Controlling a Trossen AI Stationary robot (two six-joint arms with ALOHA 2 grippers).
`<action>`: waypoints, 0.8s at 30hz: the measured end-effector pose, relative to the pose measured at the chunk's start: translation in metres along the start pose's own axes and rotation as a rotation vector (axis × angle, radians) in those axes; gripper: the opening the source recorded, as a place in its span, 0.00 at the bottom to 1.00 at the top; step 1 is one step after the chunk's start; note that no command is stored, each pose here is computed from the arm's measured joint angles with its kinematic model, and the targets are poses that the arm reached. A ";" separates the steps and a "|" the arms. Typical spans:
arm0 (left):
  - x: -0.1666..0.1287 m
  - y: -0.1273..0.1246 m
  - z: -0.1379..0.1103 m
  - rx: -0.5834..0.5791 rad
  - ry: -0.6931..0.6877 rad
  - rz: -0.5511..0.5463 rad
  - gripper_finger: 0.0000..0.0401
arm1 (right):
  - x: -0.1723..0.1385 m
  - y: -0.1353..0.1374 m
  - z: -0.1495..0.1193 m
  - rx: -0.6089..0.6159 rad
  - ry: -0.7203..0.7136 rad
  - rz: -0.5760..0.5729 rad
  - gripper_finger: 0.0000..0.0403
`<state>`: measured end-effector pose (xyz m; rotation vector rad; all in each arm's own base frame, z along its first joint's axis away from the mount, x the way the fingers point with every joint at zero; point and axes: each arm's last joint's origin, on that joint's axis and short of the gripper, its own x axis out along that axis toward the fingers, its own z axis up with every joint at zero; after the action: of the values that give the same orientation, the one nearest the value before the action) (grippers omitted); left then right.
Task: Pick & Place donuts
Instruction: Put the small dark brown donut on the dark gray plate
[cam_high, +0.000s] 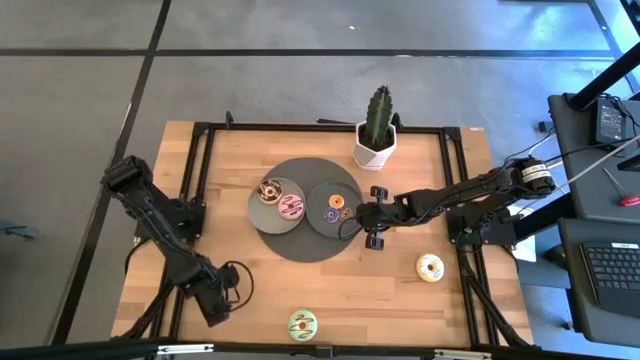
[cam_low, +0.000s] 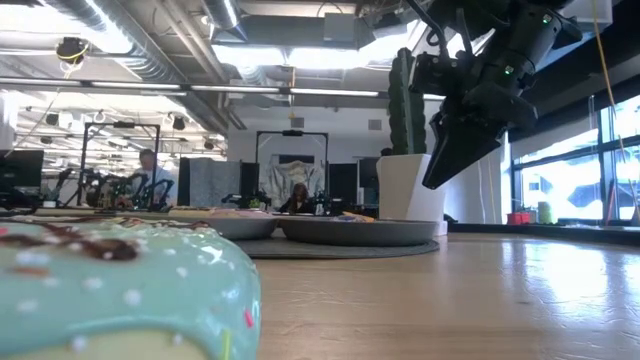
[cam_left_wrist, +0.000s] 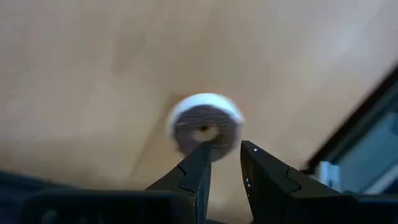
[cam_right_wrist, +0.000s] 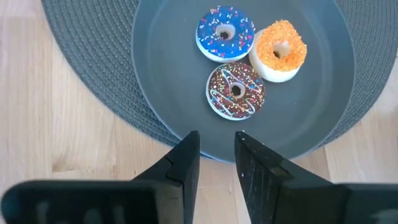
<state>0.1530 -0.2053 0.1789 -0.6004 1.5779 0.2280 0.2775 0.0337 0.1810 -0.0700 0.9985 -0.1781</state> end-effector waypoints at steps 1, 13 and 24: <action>0.000 -0.002 0.000 0.002 -0.007 -0.019 0.20 | 0.000 0.000 0.000 0.000 0.000 0.000 0.26; 0.000 -0.002 0.003 0.131 -0.077 -0.013 0.20 | 0.000 0.000 0.000 0.056 -0.002 0.001 0.26; 0.000 -0.003 0.004 0.224 -0.124 -0.005 0.20 | 0.000 0.000 0.000 0.079 -0.001 0.000 0.26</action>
<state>0.1578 -0.2058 0.1791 -0.4079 1.4579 0.0808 0.2776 0.0336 0.1811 0.0019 0.9890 -0.2171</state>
